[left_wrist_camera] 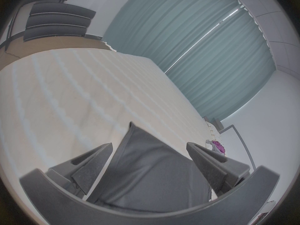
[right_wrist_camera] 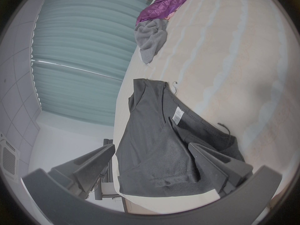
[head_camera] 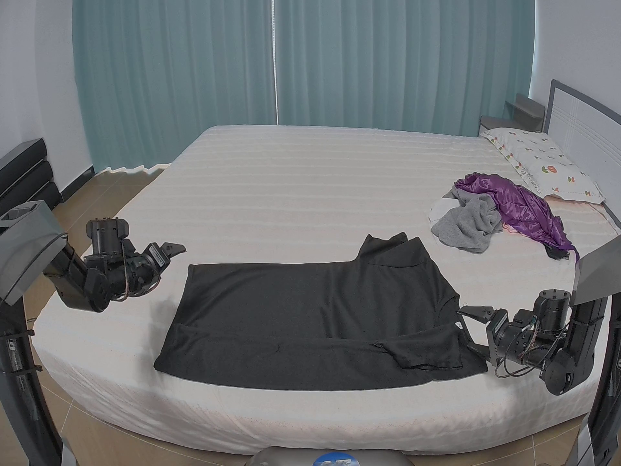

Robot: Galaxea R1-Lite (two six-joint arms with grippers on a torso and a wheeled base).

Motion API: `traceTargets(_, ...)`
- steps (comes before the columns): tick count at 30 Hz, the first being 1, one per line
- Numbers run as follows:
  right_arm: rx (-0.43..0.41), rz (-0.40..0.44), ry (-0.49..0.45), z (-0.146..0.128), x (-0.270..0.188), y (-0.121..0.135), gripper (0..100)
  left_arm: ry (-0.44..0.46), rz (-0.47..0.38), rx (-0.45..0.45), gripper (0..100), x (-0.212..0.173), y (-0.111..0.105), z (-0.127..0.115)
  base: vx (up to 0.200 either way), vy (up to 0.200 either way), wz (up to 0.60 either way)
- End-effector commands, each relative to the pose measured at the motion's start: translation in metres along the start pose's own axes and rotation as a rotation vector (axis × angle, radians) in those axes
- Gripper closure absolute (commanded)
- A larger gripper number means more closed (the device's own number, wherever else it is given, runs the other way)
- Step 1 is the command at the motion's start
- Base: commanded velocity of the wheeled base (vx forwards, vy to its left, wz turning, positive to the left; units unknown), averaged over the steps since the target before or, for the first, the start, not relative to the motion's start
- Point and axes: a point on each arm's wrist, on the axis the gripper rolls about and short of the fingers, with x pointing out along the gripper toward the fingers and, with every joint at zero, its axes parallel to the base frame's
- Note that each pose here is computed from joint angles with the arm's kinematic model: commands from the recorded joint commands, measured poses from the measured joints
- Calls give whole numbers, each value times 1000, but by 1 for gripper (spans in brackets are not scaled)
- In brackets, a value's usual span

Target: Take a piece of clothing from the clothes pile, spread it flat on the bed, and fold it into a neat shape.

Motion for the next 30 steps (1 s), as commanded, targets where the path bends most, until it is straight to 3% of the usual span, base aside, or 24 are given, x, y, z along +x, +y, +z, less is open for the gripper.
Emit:
traceTargets(1, 34, 9, 0, -1, -1, 1, 0, 64, -26, 5, 0, 58, 13, -4, 0, 0, 0)
traceTargets(10, 24, -2, 22, -7, 1, 0, 0, 48, -42, 15, 0, 111, 26, -3, 0, 0, 0)
traceTargets(28, 21, -9, 26, -9, -1, -1, 0, 27, -56, 18, 0, 134, 33, -4, 0, 0, 0)
traceTargets(29, 20, -9, 27, -9, -1, 0, 0, 27, -58, 19, 100, 134, 32, -4, 0, 0, 0)
traceTargets(30, 21, -10, 28, -9, -1, -1, 0, 27, -56, 18, 100, 134, 33, -4, 0, 0, 0)
